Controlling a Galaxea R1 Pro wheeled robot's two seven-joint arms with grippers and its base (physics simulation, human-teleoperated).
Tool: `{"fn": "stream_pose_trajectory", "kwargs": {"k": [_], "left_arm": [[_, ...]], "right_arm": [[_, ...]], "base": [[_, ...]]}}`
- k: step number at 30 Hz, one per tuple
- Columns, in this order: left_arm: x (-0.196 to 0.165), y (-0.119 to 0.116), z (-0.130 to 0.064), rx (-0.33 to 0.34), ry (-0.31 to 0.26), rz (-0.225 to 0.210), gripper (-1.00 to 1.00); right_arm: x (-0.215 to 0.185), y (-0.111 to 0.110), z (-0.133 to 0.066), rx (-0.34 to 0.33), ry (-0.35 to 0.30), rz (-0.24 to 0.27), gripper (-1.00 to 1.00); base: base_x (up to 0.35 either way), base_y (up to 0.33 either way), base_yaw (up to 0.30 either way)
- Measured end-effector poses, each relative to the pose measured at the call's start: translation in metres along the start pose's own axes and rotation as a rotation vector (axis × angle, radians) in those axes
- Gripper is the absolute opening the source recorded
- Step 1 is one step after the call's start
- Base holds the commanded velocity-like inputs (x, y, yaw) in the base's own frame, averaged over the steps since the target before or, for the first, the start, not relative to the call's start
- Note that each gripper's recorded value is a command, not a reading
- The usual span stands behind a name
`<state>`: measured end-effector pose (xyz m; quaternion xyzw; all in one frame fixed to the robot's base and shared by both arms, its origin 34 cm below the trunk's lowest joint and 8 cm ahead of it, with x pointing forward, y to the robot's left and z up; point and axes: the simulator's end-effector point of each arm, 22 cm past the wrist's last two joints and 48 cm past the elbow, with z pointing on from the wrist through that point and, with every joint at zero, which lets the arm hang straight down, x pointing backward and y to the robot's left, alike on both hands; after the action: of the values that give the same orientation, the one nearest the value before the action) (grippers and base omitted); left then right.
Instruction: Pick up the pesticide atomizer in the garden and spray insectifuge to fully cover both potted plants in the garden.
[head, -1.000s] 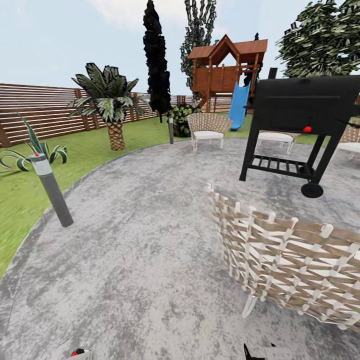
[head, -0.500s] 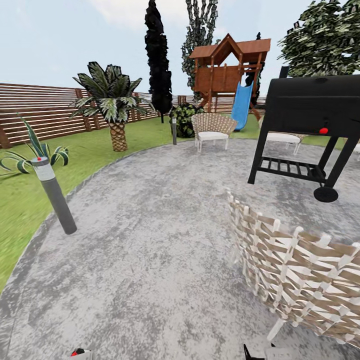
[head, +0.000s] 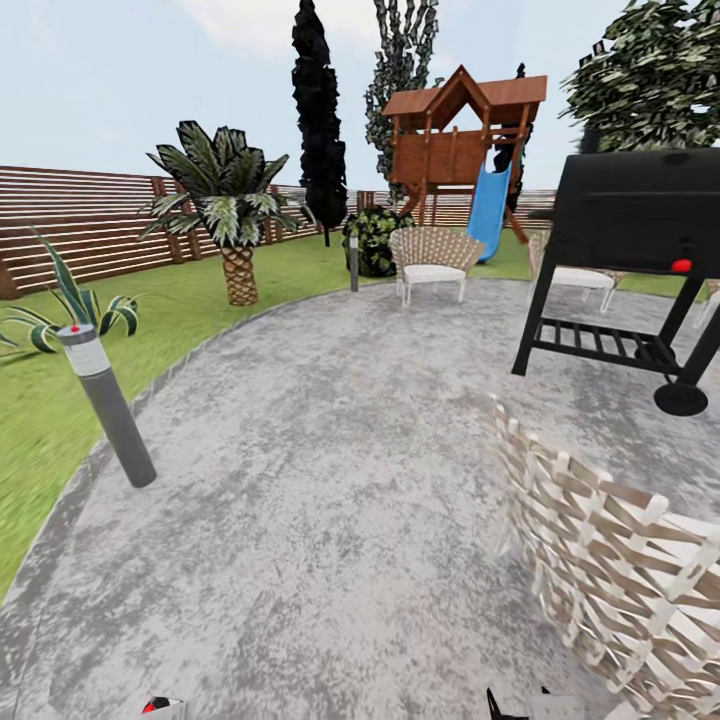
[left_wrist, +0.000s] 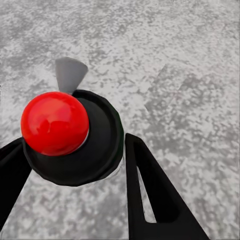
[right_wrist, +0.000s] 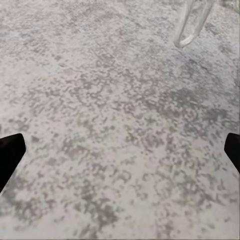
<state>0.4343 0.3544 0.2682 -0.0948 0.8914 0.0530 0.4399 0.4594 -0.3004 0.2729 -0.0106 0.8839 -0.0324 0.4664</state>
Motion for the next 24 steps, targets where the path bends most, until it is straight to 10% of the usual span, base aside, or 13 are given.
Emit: {"fn": "stream_pose_trajectory", "kwargs": {"k": [24], "left_arm": [[0.0,-0.0001,0.0,0.0,0.0,0.0,-1.0]], "right_arm": [[-0.0001,0.0001,0.0,0.0,0.0,0.0,1.0]], "base": [[0.321,0.128,0.0]]}}
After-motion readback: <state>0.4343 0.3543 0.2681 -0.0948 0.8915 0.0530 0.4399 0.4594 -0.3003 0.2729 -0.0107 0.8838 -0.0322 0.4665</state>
